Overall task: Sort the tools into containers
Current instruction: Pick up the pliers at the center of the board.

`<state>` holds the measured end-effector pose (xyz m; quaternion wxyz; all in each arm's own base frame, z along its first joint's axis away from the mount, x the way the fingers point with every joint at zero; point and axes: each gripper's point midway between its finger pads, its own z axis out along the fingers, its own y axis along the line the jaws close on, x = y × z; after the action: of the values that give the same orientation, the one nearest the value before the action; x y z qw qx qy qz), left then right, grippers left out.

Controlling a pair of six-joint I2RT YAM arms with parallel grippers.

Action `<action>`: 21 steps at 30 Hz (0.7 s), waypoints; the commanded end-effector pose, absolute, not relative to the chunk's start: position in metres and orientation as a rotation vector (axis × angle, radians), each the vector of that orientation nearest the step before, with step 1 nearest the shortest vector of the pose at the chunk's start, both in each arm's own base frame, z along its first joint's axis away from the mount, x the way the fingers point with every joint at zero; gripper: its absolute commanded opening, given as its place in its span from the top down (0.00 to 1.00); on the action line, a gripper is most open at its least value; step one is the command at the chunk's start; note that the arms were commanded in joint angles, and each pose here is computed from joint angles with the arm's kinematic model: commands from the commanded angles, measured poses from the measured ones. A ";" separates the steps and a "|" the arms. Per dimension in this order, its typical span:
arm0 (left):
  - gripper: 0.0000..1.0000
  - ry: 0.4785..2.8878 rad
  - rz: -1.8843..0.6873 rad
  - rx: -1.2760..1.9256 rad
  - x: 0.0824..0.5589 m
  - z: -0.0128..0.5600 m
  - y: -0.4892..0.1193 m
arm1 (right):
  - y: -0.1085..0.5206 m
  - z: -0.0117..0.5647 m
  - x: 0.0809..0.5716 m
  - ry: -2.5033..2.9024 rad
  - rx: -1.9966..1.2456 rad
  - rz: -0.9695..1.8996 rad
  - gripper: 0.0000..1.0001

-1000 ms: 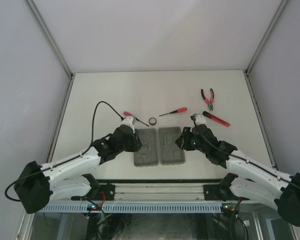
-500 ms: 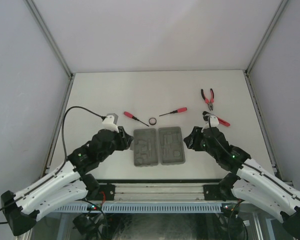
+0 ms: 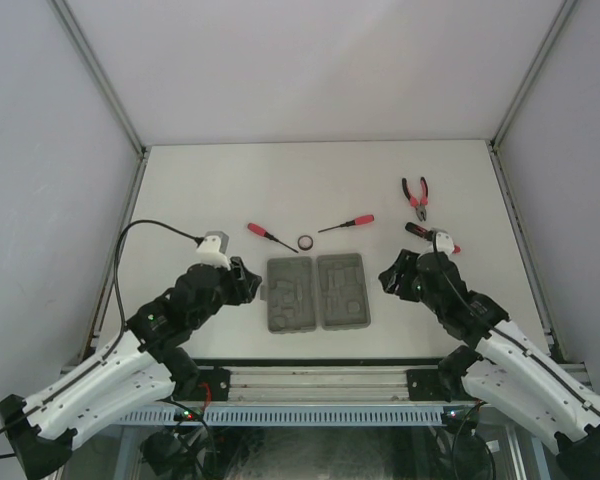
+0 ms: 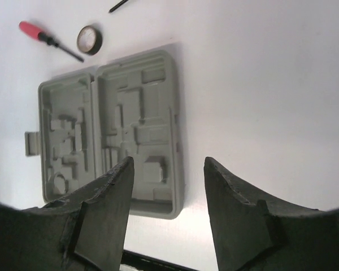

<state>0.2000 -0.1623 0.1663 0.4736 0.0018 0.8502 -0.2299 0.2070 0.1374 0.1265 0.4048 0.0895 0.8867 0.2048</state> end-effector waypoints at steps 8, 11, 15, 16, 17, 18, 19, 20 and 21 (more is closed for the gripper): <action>0.48 2.067 -0.616 0.038 0.207 0.198 -0.163 | 0.100 0.145 0.237 2.213 0.370 0.457 0.48; 0.48 2.099 -0.648 0.033 0.212 0.203 -0.160 | 0.095 0.150 0.249 2.216 0.371 0.458 0.48; 0.48 2.094 -0.648 0.047 0.216 0.213 -0.155 | 0.093 0.157 0.261 2.219 0.339 0.434 0.48; 0.48 2.090 -0.632 0.052 0.217 0.215 -0.153 | 0.091 0.159 0.263 2.217 0.336 0.419 0.47; 0.48 2.089 -0.609 0.056 0.218 0.216 -0.149 | 0.088 0.160 0.266 2.214 0.342 0.403 0.47; 0.48 2.086 -0.584 0.050 0.220 0.217 -0.146 | 0.084 0.160 0.268 2.216 0.347 0.385 0.47; 0.48 2.087 -0.569 0.047 0.221 0.216 -0.143 | 0.081 0.160 0.271 2.217 0.357 0.376 0.46; 0.48 2.089 -0.560 0.043 0.221 0.216 -0.142 | 0.077 0.161 0.274 2.215 0.362 0.370 0.46; 0.48 2.092 -0.557 0.039 0.221 0.214 -0.141 | 0.075 0.162 0.277 2.214 0.361 0.369 0.46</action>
<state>0.2189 -0.1438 0.1968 0.4522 -0.0006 0.8615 -0.2311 0.2573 0.0834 0.1386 0.3858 0.1562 0.8969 0.1492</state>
